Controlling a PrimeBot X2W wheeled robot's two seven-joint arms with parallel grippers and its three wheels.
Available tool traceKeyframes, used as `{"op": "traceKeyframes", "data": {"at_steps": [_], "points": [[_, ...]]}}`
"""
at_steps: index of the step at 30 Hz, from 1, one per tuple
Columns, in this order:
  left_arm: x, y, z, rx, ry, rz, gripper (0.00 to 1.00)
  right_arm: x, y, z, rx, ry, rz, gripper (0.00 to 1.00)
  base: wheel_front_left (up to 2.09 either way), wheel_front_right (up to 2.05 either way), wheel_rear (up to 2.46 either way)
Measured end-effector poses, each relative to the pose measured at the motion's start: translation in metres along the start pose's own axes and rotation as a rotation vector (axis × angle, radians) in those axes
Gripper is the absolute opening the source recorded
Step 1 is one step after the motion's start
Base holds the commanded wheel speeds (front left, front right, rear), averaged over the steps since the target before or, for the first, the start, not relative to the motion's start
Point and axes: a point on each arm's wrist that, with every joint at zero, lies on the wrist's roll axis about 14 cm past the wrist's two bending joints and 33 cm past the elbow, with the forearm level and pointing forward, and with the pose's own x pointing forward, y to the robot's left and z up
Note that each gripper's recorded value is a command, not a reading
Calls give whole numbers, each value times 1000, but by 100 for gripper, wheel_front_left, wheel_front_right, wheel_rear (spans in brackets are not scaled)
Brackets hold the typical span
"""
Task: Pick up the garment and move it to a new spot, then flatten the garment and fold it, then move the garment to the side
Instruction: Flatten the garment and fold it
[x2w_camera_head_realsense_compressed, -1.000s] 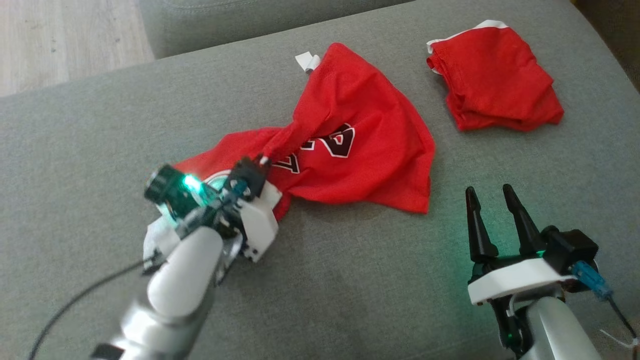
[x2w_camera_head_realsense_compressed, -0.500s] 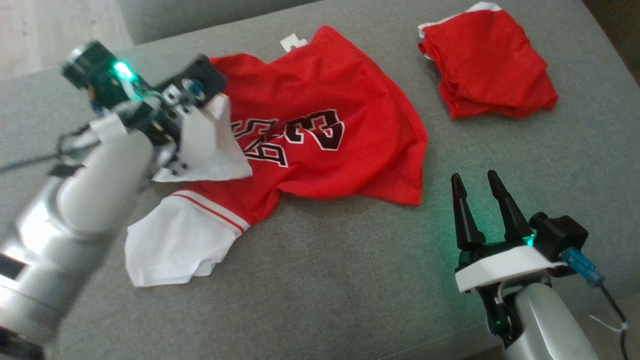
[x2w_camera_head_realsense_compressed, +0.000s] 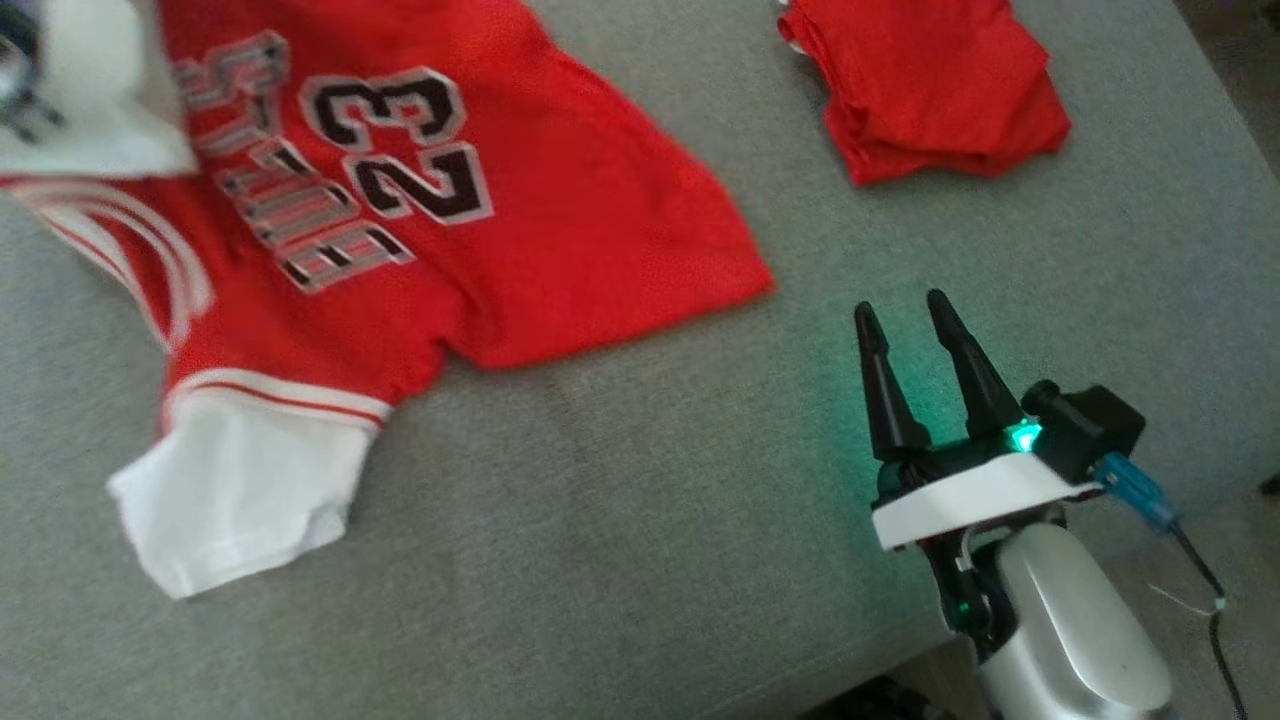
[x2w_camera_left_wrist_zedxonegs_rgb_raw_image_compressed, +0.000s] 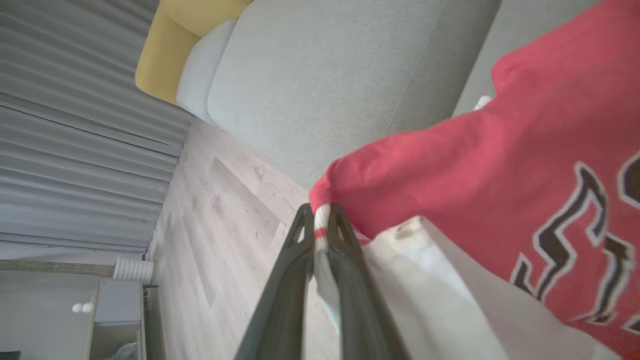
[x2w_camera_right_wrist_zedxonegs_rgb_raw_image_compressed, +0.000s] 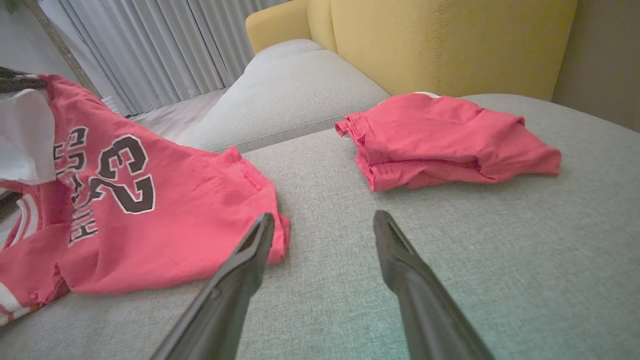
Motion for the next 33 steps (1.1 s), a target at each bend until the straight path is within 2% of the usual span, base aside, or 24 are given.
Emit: {"op": "traceKeyframes", "data": {"at_steps": [1,2,3,4,7,12,21,27,33], "points": [[4,8,1,9,-3,17,0,1,0,0,-1,1,-1,100,0,0,0],[9,16,3,11,-8,35,12,2,-1,-1,0,3,-2,100,0,0,0],[13,24,5,10,-19,54,64,2,-2,-2,-1,7,-5,100,0,0,0],[17,33,9,6,-37,76,100,3,-3,-2,-1,9,-9,100,0,0,0],[27,51,15,-36,-82,153,100,5,-7,-5,-4,19,-21,100,0,0,0],[32,50,20,-68,-143,204,100,8,-6,-10,-3,32,-14,100,0,0,0],[-4,66,25,-292,-325,292,100,24,7,1,-34,-7,31,100,0,0,0],[-42,42,6,-482,-409,325,100,32,17,18,-69,-62,62,100,0,0,0],[-89,-10,-32,-677,-386,343,100,27,33,26,-84,-89,106,100,0,0,0]]}}
